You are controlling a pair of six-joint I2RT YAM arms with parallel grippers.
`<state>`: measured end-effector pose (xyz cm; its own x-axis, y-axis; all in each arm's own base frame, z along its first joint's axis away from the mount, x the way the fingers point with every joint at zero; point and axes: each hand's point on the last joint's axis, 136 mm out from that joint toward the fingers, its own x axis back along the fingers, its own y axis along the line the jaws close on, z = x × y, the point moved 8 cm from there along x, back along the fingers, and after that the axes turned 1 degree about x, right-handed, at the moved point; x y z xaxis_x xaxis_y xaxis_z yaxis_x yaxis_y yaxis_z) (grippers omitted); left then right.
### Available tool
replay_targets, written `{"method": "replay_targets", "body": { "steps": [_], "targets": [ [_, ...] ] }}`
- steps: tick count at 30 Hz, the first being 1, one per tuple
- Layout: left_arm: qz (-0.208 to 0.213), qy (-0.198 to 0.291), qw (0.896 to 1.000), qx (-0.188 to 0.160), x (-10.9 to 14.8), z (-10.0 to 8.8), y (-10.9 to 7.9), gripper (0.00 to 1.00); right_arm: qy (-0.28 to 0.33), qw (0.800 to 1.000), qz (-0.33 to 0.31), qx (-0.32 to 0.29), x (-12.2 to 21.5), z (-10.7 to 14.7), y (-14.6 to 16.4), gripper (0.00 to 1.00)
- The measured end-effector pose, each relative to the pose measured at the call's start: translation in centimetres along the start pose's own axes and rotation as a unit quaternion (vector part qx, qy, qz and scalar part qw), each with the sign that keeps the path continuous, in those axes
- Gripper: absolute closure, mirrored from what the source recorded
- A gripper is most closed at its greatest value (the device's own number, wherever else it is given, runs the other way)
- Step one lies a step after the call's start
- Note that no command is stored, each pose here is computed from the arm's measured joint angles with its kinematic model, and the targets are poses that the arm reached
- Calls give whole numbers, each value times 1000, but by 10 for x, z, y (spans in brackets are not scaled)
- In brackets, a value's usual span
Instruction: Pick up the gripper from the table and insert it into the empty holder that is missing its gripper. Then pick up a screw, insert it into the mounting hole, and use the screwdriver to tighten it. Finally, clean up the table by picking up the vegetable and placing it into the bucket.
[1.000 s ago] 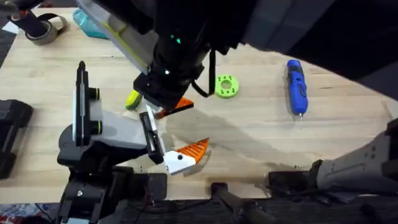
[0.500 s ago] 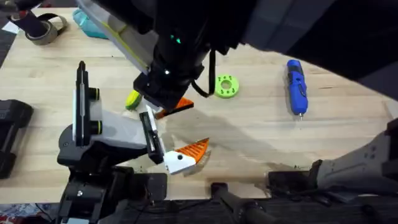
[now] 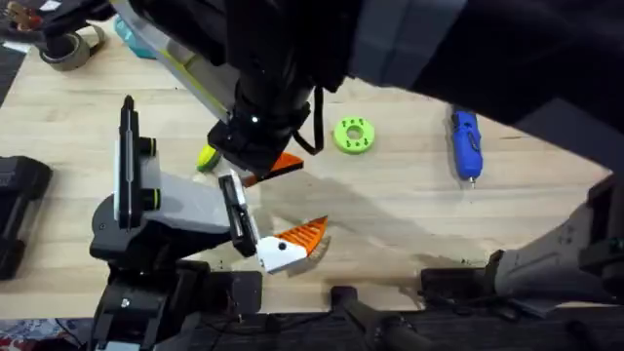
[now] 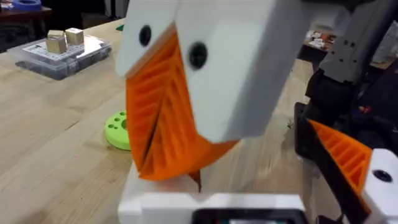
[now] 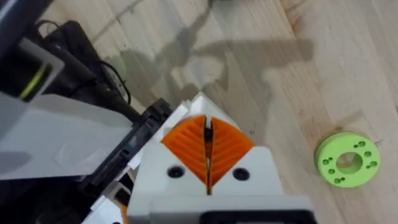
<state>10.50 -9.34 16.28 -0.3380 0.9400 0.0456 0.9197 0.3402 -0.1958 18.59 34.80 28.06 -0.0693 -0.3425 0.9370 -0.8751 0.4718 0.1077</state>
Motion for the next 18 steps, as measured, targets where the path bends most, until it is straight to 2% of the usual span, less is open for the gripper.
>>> {"method": "replay_targets", "body": {
  "steps": [18],
  "targets": [
    [0,0,1000,0,0,0,0,14,0,1000,0,0,0,0,0,976]
  ]
}}
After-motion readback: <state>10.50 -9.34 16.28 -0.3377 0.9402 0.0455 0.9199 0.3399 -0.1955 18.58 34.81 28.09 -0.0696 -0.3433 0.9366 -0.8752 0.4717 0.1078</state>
